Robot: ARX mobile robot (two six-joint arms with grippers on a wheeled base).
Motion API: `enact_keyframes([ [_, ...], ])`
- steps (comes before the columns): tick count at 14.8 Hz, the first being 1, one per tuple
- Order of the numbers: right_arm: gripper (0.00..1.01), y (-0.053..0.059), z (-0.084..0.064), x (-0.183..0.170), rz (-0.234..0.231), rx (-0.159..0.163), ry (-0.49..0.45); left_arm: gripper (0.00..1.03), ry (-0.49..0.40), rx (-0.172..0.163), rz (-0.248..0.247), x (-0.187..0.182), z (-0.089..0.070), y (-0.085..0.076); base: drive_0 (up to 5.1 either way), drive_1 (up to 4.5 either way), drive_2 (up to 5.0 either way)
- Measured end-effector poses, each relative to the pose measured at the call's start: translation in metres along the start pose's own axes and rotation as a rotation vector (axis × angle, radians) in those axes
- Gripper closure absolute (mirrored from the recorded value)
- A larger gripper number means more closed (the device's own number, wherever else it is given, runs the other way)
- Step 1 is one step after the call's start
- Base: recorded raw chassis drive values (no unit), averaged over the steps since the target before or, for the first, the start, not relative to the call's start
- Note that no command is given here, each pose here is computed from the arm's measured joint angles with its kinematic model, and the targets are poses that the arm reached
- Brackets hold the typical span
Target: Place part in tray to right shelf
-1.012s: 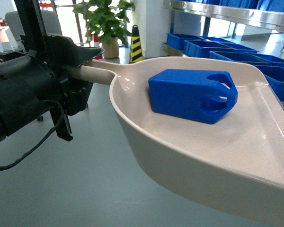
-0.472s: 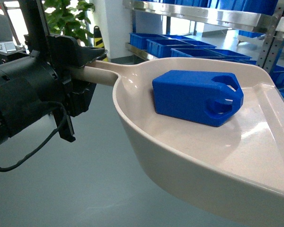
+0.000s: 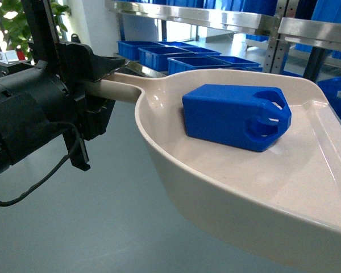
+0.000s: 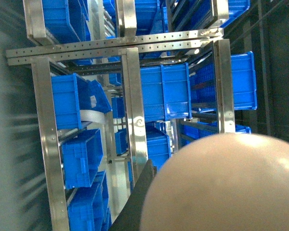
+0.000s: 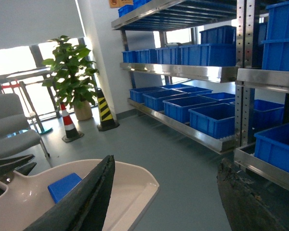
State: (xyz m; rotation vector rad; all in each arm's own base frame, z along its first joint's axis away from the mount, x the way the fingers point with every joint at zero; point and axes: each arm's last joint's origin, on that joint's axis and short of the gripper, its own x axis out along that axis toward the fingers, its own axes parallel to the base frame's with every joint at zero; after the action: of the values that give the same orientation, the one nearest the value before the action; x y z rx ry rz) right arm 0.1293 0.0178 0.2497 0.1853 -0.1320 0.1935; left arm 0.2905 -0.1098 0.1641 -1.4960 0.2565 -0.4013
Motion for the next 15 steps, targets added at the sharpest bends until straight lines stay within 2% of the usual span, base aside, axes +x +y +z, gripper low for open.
enact_keyframes([
  [1, 0.33, 0.0, 0.0, 0.0, 0.0, 0.0, 0.0, 0.91, -0.002, 0.0, 0.0, 0.0, 0.0003, 0.0, -1.7, -1.71, -1.7],
  [3, 0.38, 0.0, 0.0, 0.0, 0.0, 0.0, 0.0, 0.91, -0.005, 0.0, 0.0, 0.0, 0.0007, 0.0, -1.7, -1.73, -1.7],
  [6, 0.02, 0.0, 0.0002, -0.0001, 0.0, 0.0, -0.001, 0.91, -0.004, 0.0, 0.001, 0.0, 0.0006, 0.0001, -1.6, -1.57, -1.6],
  [15, 0.03, 0.0, 0.0001, -0.0001, 0.0, 0.0, -0.001, 0.91, -0.001, 0.0, 0.001, 0.0, 0.0002, 0.0001, -1.6, -1.63, -1.6],
])
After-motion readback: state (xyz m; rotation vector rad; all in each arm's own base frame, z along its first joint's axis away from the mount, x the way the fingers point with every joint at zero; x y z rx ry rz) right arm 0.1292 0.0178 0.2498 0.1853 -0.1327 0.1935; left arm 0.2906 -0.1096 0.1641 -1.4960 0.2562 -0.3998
